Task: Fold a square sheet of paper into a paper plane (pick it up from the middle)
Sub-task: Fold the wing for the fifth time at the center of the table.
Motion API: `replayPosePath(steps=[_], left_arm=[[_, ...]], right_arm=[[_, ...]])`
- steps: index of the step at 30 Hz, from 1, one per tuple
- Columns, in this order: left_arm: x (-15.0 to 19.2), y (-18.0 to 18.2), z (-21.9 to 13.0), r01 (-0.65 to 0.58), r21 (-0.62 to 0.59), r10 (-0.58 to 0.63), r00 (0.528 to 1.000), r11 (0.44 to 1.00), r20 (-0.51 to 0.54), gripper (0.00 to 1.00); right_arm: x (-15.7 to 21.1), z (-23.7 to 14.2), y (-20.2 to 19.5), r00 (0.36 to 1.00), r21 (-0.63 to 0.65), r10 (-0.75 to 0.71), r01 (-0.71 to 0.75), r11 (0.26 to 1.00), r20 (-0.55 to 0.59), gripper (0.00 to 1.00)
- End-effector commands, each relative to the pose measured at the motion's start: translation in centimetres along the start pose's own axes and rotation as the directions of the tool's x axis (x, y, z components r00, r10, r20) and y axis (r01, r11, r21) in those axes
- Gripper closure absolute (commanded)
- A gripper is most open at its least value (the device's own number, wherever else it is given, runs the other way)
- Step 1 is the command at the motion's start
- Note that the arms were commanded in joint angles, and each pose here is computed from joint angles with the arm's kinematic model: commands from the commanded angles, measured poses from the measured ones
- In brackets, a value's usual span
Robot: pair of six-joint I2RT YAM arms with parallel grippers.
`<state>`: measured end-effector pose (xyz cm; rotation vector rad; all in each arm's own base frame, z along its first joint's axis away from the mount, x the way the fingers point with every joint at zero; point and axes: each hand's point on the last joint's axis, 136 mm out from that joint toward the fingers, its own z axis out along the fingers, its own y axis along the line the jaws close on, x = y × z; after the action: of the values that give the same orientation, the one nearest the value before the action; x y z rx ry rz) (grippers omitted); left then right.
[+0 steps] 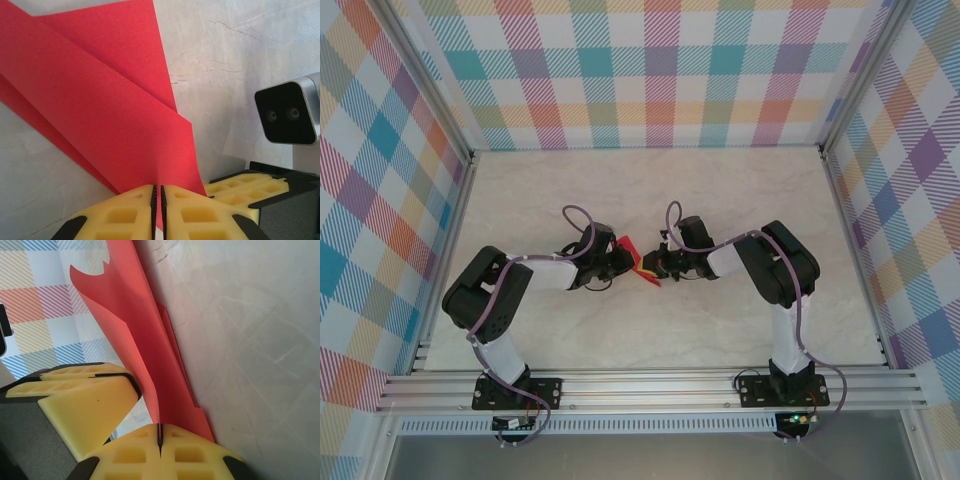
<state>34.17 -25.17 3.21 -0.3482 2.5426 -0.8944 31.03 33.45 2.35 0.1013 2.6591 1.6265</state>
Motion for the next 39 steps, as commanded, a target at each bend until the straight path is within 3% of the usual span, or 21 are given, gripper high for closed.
replayPosePath(steps=[1, 15, 31, 39], left_arm=[[-0.5, -0.1, 0.4, -0.023, -0.008, 0.023, 1.000, 1.000, 0.011, 0.87], [0.1, 1.3, 1.2, -0.014, -0.055, 0.013, 1.000, 0.998, -0.012, 0.90], [1.0, 2.6, 1.5, 0.004, -0.115, -0.010, 0.999, 0.993, -0.052, 0.92], [1.0, 2.5, 1.5, 0.009, -0.108, -0.015, 0.998, 0.994, -0.055, 0.92]], right_arm=[[0.5, 0.5, -4.2, 0.997, 0.111, 0.079, -0.078, 0.991, -0.003, 1.00], [0.5, 0.4, -4.1, 0.996, 0.130, 0.085, -0.083, 0.988, -0.011, 0.99], [0.1, -2.3, 0.8, 0.990, 0.160, -0.139, 0.141, 0.977, -0.026, 0.77], [0.6, -2.8, 1.5, 0.978, 0.156, -0.201, 0.206, 0.966, -0.051, 0.76]])
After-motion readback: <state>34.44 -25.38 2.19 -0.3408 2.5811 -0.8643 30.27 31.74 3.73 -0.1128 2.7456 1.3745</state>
